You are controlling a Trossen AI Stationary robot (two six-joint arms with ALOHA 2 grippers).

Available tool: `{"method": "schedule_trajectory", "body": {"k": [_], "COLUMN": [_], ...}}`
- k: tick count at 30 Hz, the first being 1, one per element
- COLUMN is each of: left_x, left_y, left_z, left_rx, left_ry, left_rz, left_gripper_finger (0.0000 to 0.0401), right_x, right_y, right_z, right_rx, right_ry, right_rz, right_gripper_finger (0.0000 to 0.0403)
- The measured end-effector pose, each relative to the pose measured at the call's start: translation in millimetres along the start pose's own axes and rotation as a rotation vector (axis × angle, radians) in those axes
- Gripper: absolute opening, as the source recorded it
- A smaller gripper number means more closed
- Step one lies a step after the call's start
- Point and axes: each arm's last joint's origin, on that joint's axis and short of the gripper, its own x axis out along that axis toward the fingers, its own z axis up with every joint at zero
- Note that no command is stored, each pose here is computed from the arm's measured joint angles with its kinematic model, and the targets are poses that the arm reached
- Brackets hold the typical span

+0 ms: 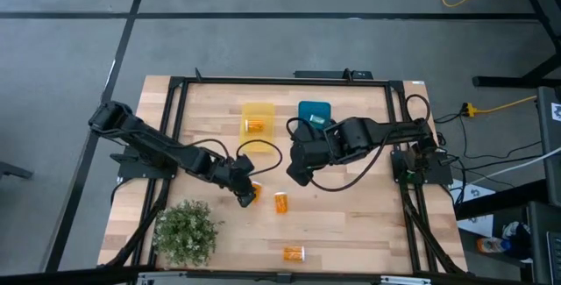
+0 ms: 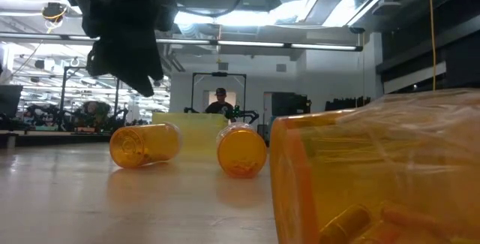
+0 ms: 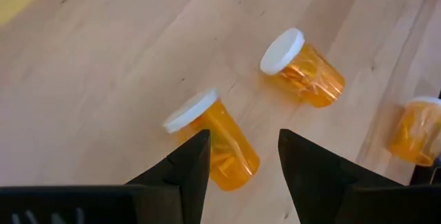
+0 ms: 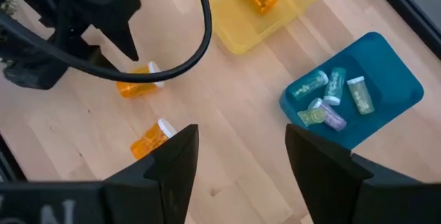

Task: Pick and place medicine bottles into bin by pill shape (circle, oval)
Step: Put the orange pill bottle into the yellow bin

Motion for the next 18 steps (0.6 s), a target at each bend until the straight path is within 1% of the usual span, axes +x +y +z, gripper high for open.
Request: {"method": "schedule_trajectory", "body": {"k": [5, 9, 15, 18], "left_x": [5, 5, 11, 20], "left_y": [2, 4, 3, 1], "left_z": [1, 4, 1, -4], "left_rx": [-0.114, -0.196, -0.196, -0.189], "left_ry": [0.024, 0.028, 0.035, 0.047], "left_rz": [0.006, 0.009, 0.013, 0.022], "left_gripper_finger": [0.0167, 0.0188, 0.0241, 0.0261], "right_x": [-1, -1, -1, -1], "right_y": [2, 2, 2, 2], "right_z": [-2, -2, -2, -2], "right_rx": [-0.054, -0.087, -0.11, -0.118], "right_ry": [0.001, 0.0, -0.003, -0.019], "right_rz": [0.004, 0.005, 0.002, -0.013], "right_gripper_finger": [0.0219, 0.0219, 0.0219, 0.0219]}}
